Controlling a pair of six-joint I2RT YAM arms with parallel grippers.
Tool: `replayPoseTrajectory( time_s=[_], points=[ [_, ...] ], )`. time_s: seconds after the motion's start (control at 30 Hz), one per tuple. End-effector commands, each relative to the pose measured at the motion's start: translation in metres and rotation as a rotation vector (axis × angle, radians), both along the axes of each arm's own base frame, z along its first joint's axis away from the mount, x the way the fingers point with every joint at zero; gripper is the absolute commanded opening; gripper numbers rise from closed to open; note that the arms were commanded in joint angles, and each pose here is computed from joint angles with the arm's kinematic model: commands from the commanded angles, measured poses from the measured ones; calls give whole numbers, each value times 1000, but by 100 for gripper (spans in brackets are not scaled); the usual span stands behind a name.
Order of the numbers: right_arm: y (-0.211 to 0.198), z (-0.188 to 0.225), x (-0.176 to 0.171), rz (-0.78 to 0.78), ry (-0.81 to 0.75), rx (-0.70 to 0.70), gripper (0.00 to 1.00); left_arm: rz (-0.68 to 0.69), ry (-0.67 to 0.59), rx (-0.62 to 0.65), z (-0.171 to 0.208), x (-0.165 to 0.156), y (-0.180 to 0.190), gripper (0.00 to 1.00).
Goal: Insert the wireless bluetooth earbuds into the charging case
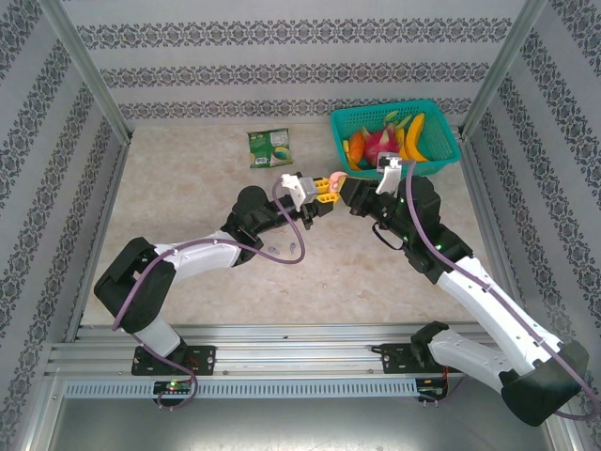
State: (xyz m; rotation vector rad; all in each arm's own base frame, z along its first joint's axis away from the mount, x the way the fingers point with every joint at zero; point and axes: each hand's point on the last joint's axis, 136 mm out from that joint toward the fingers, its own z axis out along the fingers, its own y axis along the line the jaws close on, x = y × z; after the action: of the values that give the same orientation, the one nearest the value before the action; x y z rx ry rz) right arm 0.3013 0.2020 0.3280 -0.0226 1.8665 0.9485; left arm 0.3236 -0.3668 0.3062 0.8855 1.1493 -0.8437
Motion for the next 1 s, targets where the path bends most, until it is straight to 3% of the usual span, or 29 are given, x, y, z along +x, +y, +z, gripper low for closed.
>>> replayPoseTrajectory(
  time_s=[0.0, 0.97],
  points=[
    [10, -18, -10, 61, 21, -59, 19, -11, -38, -30, 16, -3, -5, 0],
    [24, -44, -3, 97, 105, -140, 24, 2, 19, -20, -3, 5, -9, 0]
  ],
)
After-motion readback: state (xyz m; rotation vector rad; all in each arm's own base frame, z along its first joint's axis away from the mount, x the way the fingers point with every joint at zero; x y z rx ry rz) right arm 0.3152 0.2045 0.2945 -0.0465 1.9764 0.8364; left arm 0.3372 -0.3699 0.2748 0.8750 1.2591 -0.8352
